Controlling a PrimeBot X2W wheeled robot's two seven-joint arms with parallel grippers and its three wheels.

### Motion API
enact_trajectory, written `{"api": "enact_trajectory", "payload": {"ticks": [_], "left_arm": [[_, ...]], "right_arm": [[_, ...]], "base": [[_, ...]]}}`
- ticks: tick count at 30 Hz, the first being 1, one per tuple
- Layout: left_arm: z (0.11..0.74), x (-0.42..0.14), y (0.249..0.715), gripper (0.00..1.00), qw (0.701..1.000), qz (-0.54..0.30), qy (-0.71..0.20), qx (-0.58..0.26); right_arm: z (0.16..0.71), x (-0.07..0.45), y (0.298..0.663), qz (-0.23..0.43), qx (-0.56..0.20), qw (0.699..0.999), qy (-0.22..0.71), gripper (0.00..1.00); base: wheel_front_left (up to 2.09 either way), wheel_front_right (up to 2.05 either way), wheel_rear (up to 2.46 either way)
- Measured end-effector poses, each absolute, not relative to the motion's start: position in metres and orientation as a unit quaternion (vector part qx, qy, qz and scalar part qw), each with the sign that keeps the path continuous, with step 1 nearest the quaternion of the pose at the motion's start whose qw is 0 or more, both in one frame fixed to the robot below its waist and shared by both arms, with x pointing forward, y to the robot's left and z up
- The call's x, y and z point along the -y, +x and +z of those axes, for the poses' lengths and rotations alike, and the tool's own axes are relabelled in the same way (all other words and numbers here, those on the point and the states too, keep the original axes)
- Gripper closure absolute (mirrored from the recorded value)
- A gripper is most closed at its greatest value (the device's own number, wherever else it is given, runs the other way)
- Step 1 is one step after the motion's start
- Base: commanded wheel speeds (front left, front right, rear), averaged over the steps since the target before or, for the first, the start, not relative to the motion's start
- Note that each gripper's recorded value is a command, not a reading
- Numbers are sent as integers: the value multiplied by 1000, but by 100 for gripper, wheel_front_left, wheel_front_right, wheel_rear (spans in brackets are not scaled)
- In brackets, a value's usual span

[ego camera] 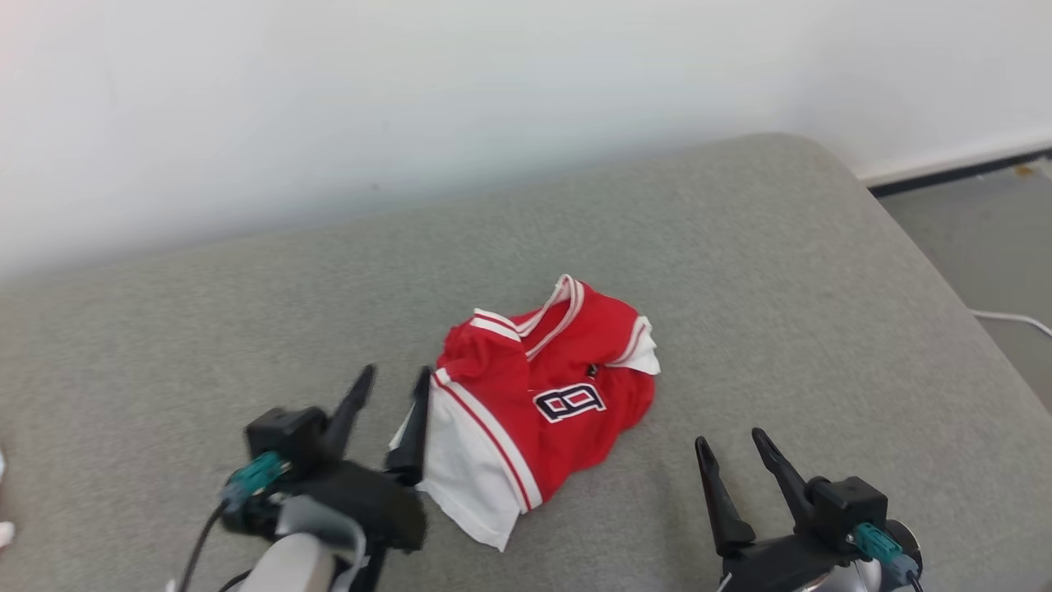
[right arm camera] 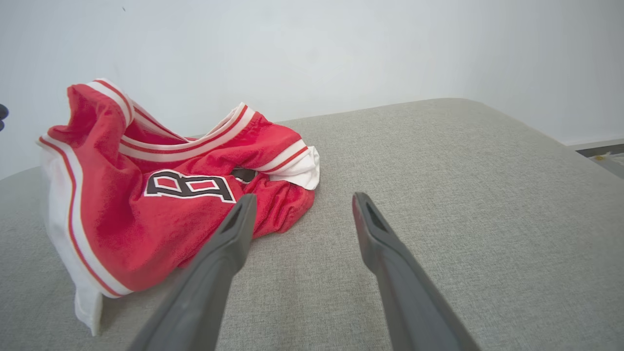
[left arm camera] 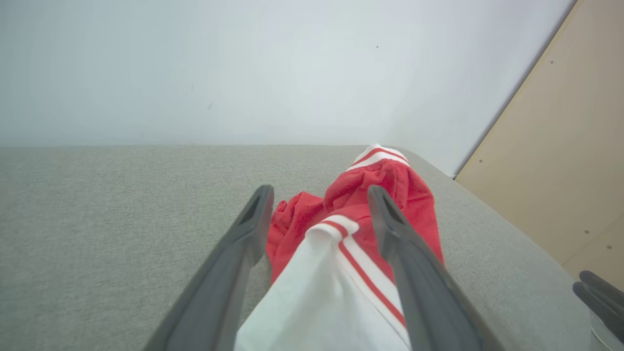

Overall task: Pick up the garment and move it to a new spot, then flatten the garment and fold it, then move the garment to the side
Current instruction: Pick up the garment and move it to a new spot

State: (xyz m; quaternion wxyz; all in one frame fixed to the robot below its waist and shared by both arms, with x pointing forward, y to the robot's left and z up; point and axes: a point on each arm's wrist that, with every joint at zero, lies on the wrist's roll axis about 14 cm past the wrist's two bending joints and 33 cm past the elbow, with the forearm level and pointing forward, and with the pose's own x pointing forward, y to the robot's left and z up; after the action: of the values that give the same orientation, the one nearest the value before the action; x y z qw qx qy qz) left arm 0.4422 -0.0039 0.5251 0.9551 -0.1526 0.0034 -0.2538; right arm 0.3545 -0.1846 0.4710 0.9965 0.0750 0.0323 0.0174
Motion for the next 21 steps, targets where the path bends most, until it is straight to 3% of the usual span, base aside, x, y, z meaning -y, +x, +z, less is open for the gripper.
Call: {"api": "enact_trajectory", "payload": {"ticks": [8,21], "left_arm": [[543,-114,409,0,986,-102,-116,66],[538,-191,337,0,990,11,-109,93]], "right_arm": [[477,175,351,33,-29,997,68,0],[491,156,349,64,-14,996,63,0]], "base": [[0,0,0],[0,0,0]]}}
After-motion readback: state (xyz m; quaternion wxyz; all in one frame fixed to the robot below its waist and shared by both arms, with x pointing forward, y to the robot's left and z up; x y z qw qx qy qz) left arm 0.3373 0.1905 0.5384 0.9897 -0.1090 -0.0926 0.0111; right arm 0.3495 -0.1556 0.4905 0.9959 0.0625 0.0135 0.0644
